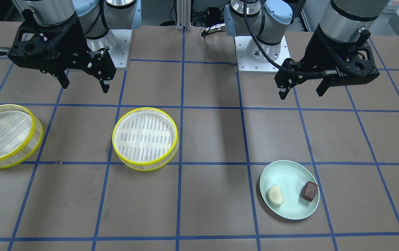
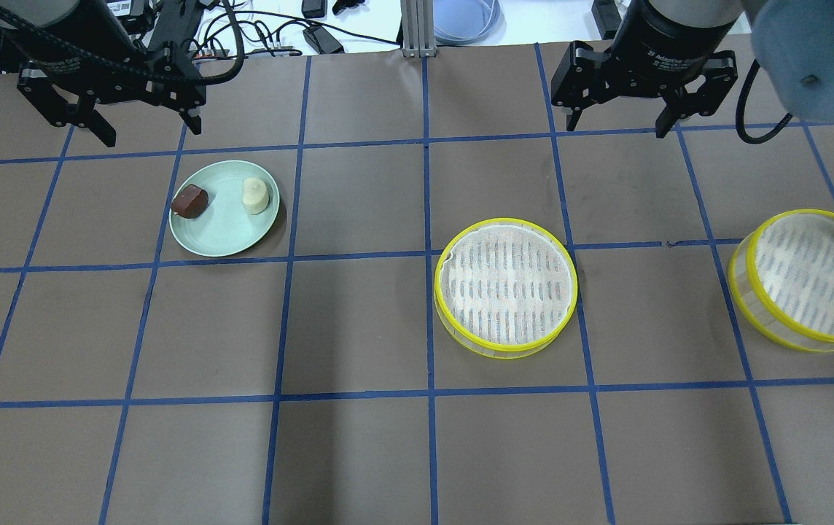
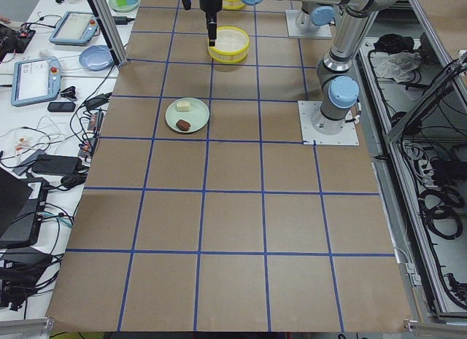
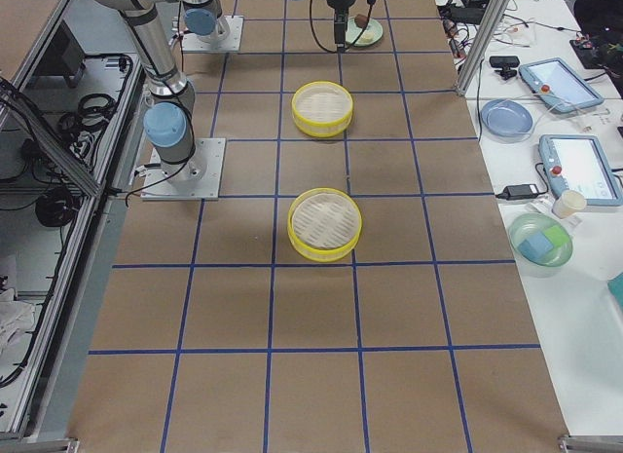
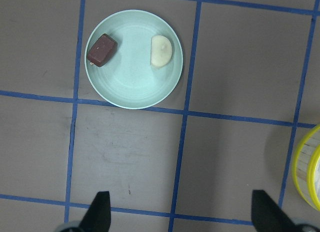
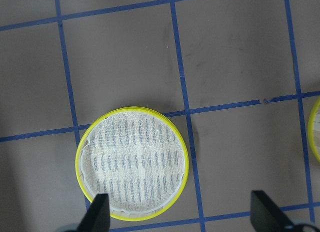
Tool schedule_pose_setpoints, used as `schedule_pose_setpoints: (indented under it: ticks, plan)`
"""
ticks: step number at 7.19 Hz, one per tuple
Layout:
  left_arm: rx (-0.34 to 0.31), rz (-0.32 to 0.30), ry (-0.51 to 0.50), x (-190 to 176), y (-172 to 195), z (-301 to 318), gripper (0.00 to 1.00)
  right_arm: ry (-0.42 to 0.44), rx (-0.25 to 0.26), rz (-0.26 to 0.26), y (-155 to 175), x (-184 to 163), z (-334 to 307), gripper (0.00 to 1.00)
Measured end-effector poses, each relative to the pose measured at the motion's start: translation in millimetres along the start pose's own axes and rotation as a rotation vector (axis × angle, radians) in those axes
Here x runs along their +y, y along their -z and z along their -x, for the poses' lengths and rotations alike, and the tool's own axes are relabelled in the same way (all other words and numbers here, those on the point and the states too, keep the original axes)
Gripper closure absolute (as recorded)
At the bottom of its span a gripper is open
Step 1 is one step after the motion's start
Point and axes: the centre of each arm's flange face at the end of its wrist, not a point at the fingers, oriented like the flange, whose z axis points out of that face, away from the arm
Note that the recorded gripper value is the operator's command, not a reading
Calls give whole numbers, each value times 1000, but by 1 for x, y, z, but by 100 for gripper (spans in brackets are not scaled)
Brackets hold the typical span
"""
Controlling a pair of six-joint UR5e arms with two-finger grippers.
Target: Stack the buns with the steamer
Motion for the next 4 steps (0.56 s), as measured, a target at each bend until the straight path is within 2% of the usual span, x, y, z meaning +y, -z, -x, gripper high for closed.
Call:
schedule_pose_setpoints:
  ticks: [3,4]
  plan:
    - [-2,7,-13,-8,-17,8,0,0,2,1,0,0,0,0]
    - [-4,-11,-30,-26,-40,20,0,1,4,3,-1,-1,-1,0]
